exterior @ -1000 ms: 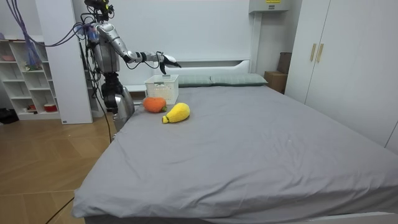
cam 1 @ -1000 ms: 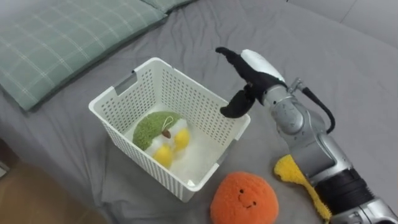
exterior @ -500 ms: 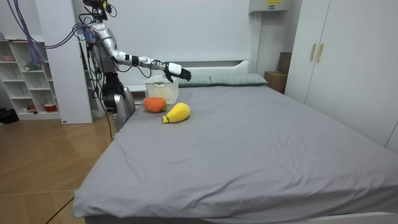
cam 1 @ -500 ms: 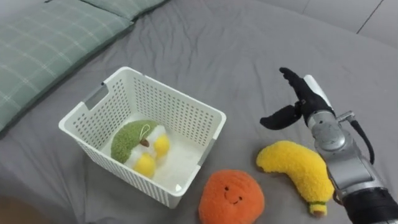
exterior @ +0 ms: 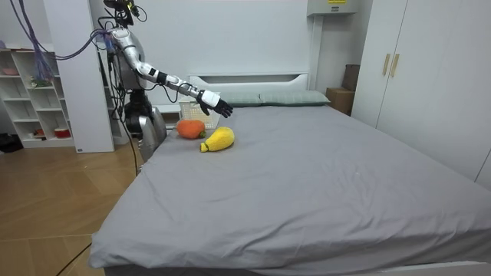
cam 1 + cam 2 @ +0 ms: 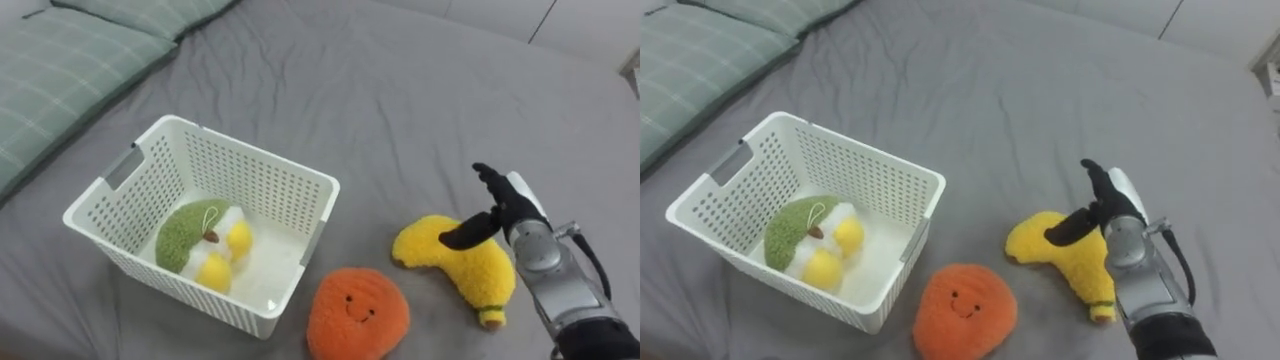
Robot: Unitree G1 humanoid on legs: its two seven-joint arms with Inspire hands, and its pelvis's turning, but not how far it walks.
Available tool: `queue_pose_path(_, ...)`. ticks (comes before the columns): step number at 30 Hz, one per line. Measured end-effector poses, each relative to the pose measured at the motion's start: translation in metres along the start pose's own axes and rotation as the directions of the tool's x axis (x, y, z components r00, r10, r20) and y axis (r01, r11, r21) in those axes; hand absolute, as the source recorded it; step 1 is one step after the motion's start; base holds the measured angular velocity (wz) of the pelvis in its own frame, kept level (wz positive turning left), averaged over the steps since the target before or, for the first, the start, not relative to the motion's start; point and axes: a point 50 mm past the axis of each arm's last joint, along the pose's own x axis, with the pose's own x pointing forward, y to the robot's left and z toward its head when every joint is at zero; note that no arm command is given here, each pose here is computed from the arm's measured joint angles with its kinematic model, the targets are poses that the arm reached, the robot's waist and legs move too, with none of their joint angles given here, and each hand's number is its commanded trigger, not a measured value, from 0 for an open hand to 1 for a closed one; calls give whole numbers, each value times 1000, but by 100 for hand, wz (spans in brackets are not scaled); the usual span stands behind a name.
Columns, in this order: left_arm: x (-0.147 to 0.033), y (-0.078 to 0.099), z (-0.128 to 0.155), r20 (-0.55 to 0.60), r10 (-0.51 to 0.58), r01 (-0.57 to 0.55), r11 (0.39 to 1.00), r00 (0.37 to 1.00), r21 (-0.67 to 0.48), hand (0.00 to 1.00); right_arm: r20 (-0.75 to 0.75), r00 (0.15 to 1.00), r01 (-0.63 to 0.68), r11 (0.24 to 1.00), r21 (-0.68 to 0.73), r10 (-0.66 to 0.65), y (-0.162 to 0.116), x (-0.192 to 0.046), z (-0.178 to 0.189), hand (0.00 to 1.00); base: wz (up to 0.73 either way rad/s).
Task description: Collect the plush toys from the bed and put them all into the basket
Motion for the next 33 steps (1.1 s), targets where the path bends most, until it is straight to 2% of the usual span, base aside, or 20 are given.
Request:
queue_pose_path(7,3,0,1,-15,-18,17,999,1000,-27,0,-156,988,-6,1000,-16,3,4,4,-33,0,0)
queue_pose_path(13,3,-3,-3,-39,-30,29,999,999,-30,0,-155,986,66,998,13,-63,-7,10,-26,0,0)
queue_pose_path(15,4,-3,2,-18,-30,30,999,999,-31,0,-158,984,84,996,6,-82,-10,10,-28,44,0)
queue_pose_path(16,4,-3,3,-10,-32,32,999,999,-28,0,-166,982,88,996,-4,-87,-12,11,-29,85,5)
queue_pose_path(17,4,-4,4,0,-36,36,999,999,-23,0,-168,981,91,996,-19,-93,-13,11,-28,100,9)
queue_pose_path(25,3,-6,9,26,-39,39,999,999,-17,0,-181,967,171,984,-54,-178,-32,11,-34,100,10)
queue_pose_path(33,3,-5,5,17,-20,21,1000,1000,-16,0,-197,962,180,981,-64,-190,-32,9,-39,100,2)
